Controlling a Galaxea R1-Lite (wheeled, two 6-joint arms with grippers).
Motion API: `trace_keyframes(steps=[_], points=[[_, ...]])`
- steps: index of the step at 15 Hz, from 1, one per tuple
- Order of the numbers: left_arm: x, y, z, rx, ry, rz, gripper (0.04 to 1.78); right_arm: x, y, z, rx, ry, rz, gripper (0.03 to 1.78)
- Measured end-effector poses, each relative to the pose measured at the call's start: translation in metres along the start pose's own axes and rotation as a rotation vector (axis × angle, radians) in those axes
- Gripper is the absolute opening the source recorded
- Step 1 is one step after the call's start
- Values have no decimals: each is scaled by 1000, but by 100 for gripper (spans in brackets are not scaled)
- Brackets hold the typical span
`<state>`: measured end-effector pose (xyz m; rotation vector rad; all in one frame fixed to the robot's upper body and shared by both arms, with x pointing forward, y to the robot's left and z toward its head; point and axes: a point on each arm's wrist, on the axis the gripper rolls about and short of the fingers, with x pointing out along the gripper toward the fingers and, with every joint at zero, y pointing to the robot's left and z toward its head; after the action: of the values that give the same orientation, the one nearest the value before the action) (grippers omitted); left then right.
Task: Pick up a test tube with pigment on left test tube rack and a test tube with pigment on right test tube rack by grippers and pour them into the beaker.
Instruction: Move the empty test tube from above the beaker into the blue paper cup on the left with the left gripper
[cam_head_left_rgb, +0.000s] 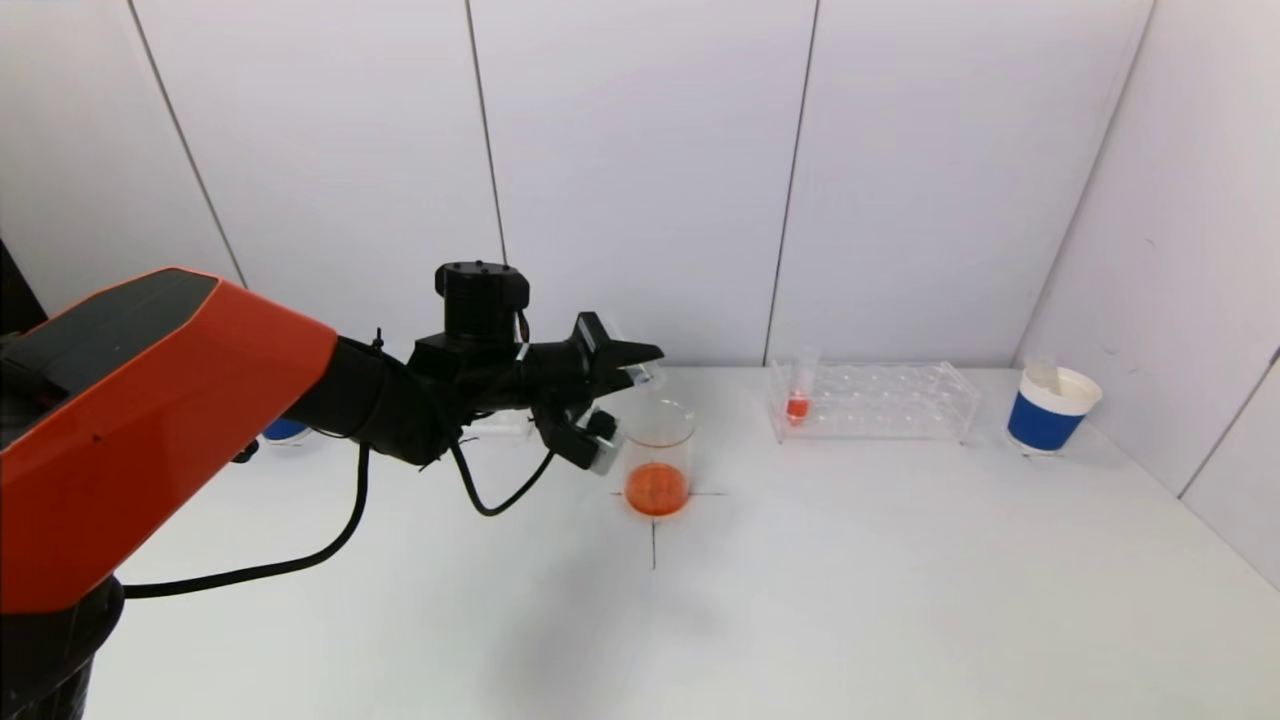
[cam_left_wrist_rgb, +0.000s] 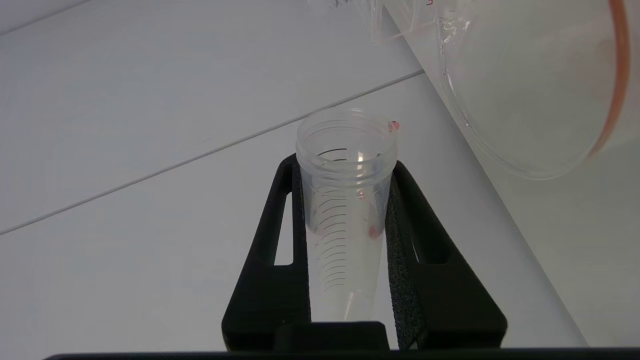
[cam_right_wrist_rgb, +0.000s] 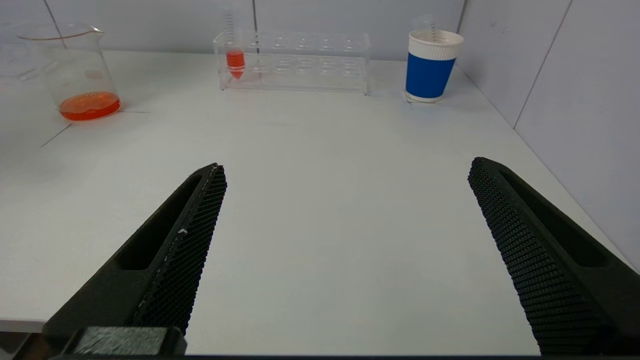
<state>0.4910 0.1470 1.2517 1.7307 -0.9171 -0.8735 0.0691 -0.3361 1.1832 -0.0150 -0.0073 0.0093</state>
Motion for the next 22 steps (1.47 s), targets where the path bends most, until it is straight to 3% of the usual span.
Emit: trace_keyframes(steps=[7, 11, 18, 22], points=[[-5, 9, -5, -272, 17, 51, 45, 0, 0, 0, 0, 0, 0, 176], [-7, 22, -9, -456, 42, 140, 45, 0, 0, 0, 0, 0, 0, 176], [-15, 52, -24, -894, 244, 301, 45, 0, 0, 0, 0, 0, 0, 176], [-21, 66, -36, -1030, 353, 422, 45, 0, 0, 0, 0, 0, 0, 176]])
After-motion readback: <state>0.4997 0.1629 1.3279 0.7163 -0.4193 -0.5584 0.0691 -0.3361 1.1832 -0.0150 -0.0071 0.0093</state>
